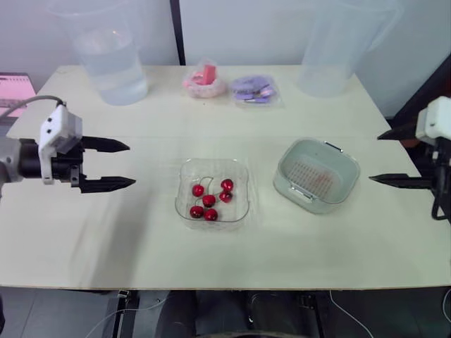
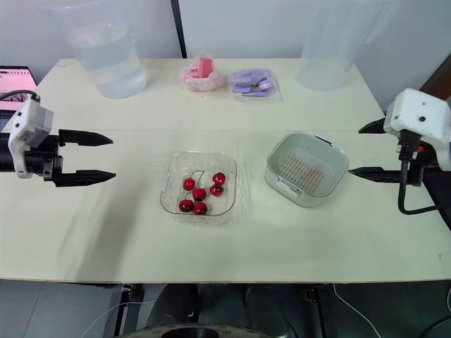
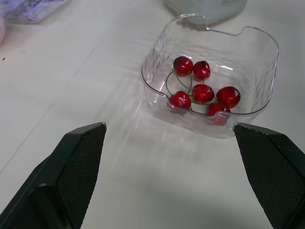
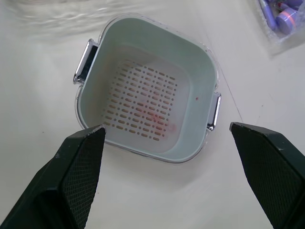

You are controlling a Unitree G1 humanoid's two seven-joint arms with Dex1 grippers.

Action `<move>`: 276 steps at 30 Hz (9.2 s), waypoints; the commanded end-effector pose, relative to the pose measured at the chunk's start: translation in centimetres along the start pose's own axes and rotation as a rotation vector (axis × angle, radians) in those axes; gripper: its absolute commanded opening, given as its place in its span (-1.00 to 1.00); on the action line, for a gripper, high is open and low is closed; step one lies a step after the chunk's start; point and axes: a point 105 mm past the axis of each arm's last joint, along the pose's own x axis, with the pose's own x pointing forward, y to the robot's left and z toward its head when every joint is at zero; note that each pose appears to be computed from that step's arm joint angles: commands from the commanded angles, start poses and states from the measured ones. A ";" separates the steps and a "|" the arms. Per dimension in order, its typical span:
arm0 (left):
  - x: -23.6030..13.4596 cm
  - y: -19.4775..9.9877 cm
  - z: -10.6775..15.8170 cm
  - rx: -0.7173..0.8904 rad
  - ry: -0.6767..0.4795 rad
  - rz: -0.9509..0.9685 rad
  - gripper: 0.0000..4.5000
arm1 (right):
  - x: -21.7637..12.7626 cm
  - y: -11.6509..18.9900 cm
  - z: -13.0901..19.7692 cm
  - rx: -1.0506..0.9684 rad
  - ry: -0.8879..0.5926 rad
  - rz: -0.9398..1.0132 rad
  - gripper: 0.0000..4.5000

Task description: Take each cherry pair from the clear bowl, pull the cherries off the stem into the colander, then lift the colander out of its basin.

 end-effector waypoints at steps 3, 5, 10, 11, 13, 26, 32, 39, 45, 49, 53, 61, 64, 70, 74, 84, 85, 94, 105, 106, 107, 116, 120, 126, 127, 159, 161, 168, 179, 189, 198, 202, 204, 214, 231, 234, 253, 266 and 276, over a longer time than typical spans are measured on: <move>-0.6 0.3 1.1 0.050 -0.035 0.033 0.99 | -0.6 -0.3 1.0 -0.033 -0.025 -0.049 1.00; -0.6 0.2 1.2 0.051 -0.045 0.031 0.99 | -0.5 -0.2 1.1 -0.035 -0.028 -0.047 1.00; -0.6 0.1 0.9 0.047 -0.036 0.038 0.99 | -0.2 0.0 1.4 -0.038 -0.036 -0.037 1.00; -0.6 0.1 0.9 0.046 -0.035 0.040 0.99 | -0.1 0.0 1.5 -0.038 -0.039 -0.035 1.00; -0.6 0.1 0.9 0.045 -0.038 0.045 0.99 | 0.1 0.0 1.7 -0.039 -0.044 -0.032 1.00; -0.1 0.0 1.3 0.060 -0.057 0.049 0.99 | 1.8 0.4 4.9 -0.043 -0.141 0.021 1.00; 0.7 -0.7 0.4 0.086 -0.013 0.013 0.99 | 6.1 2.7 9.0 -0.085 -0.228 0.167 1.00; 0.8 -0.9 -0.2 0.085 -0.002 0.017 0.99 | 12.0 5.8 14.2 -0.125 -0.241 0.381 1.00; 1.1 -1.3 -0.5 0.078 -0.011 0.029 0.99 | 16.2 7.6 15.7 -0.200 -0.121 0.466 1.00; 1.3 -1.7 -0.7 0.074 -0.021 0.046 0.99 | 17.6 8.5 15.9 -0.235 -0.072 0.503 1.00; 1.4 -1.9 -0.7 0.072 -0.033 0.063 0.99 | 18.8 9.4 15.4 -0.271 -0.033 0.525 1.00; 1.6 -2.3 -0.9 0.072 -0.037 0.087 1.00 | 21.0 9.9 14.7 -0.363 0.032 0.495 0.16; 1.7 -2.4 -0.9 0.069 -0.040 0.089 1.00 | 21.5 10.0 14.6 -0.388 0.045 0.495 0.16; 1.8 -2.5 -0.8 0.068 -0.046 0.096 1.00 | 22.5 10.1 13.9 -0.434 0.082 0.493 0.16; 1.8 -2.5 -0.7 0.068 -0.048 0.103 1.00 | 22.8 10.4 13.6 -0.457 0.092 0.514 0.16; 1.8 -2.5 -0.5 0.067 -0.054 0.120 1.00 | 23.9 11.0 12.7 -0.508 0.127 0.533 0.16; 1.8 -2.5 -0.5 0.066 -0.054 0.122 1.00 | 24.0 11.0 12.6 -0.512 0.128 0.533 0.16; 1.7 -2.7 -0.5 0.063 -0.053 0.132 1.00 | 24.3 11.3 12.5 -0.547 0.134 0.545 -0.07; 1.7 -2.5 -0.3 0.072 -0.057 0.138 1.00 | 22.3 10.4 14.3 -0.575 0.074 0.528 -0.77; 1.7 -2.5 -0.2 0.072 -0.058 0.138 1.00 | 21.7 10.2 14.5 -0.578 0.062 0.523 -0.77; 1.7 -2.4 -0.1 0.073 -0.059 0.139 1.00 | 21.2 9.9 14.9 -0.579 0.047 0.508 -0.77; 1.5 -1.5 2.0 0.073 -0.141 0.142 1.00 | 16.4 7.6 17.9 -0.478 -0.121 0.444 -0.77; 1.5 -1.2 4.0 0.086 -0.200 0.126 1.00 | 13.7 7.6 20.0 -0.280 -0.320 0.554 -0.77; 1.9 -1.5 6.9 0.131 -0.265 0.075 1.00 | 11.3 7.7 22.5 -0.064 -0.556 0.683 -0.77; 1.9 -1.6 7.6 0.132 -0.290 0.063 1.00 | 11.0 7.8 23.0 -0.027 -0.601 0.712 -0.77; -0.8 -2.5 16.1 -0.033 -0.717 -0.066 1.00 | 8.8 7.0 26.0 0.314 -1.100 0.791 -0.77; -0.7 -2.6 15.8 -0.056 -0.700 -0.073 1.00 | 8.7 7.1 25.9 0.311 -1.104 0.789 -0.77; -0.3 -2.3 14.4 -0.182 -0.705 -0.100 1.00 | 7.5 7.6 26.1 0.266 -1.129 0.798 -0.77; 0.3 -2.4 13.7 -0.239 -0.691 -0.135 0.22 | 7.3 7.9 26.1 0.269 -1.112 0.809 -0.77; 0.0 -2.6 12.9 -0.236 -0.636 -0.148 0.22 | 7.5 7.9 25.6 0.234 -1.070 0.816 -0.77; -0.4 -3.0 13.1 -0.286 -0.683 -0.192 0.22 | 7.7 8.0 25.3 0.225 -1.052 0.817 -0.77; -0.8 -3.0 13.5 -0.302 -0.712 -0.198 0.22 | 7.8 8.0 25.3 0.222 -1.048 0.813 -0.77; -0.8 -3.0 13.5 -0.306 -0.707 -0.201 0.22 | 7.8 7.9 25.3 0.223 -1.045 0.812 -0.77; 0.7 -4.0 13.0 -0.351 -0.694 -0.253 0.22 | 7.8 7.9 25.4 0.215 -1.042 0.803 -0.77; 1.8 -4.9 13.4 -0.431 -0.749 -0.329 0.22 | 7.9 8.2 25.4 0.204 -1.033 0.793 -0.77; 1.9 -5.1 13.4 -0.437 -0.747 -0.335 0.22 | 7.9 8.1 25.4 0.207 -1.032 0.788 -0.77; 2.0 -5.2 13.3 -0.403 -0.705 -0.350 0.22 | 7.7 8.5 25.3 0.178 -1.034 0.796 -0.77; 0.9 -5.2 13.6 -0.337 -0.656 -0.334 0.22 | 7.7 8.5 25.0 0.158 -1.050 0.770 -0.77; 0.6 -4.9 13.9 -0.296 -0.610 -0.388 0.22 | 7.8 8.7 24.9 0.144 -1.045 0.782 -0.77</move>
